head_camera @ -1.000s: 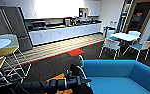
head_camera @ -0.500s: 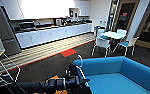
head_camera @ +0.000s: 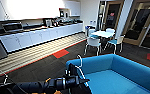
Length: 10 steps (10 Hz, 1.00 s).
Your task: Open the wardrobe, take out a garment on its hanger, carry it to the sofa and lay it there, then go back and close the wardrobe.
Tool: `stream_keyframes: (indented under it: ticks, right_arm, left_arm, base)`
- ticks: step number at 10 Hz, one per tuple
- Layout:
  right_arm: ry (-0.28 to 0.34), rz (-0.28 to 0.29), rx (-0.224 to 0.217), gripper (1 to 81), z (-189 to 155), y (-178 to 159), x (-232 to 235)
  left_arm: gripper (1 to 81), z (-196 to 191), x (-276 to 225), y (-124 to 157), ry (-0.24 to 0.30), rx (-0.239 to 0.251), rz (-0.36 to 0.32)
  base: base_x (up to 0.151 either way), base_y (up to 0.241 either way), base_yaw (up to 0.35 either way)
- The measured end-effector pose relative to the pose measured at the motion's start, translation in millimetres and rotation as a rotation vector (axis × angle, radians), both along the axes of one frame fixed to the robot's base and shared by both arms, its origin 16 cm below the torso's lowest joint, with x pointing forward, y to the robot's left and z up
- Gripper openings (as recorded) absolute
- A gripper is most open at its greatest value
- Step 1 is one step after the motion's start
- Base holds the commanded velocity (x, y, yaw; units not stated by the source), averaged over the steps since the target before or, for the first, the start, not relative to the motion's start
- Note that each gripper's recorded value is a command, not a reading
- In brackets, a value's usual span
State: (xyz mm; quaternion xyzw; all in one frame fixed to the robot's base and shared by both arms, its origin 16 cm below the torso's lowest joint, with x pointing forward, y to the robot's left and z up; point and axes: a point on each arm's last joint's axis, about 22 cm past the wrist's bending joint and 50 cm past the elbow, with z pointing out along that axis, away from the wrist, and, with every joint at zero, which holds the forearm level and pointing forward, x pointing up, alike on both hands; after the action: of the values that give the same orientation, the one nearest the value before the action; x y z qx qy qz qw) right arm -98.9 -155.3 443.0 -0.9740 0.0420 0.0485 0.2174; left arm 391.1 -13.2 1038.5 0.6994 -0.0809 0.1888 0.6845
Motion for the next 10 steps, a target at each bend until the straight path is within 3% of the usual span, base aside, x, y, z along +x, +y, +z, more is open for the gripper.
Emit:
stream_keyframes:
  ticks: [3,10]
  right_arm:
    - [0.002,0.002,-0.017,81.1,-2,-9,-2]
    - [-0.001,0.002,-0.013,81.1,-2,-5,1]
  left_arm:
    - [1.0,1,-2,-3,-0.004,-0.001,-0.007]
    - [1.0,-4,2,8,-0.003,0.011,0.013]
  base:
    - [0.0,0.0,-0.251]
    - [0.0,0.0,-0.252]
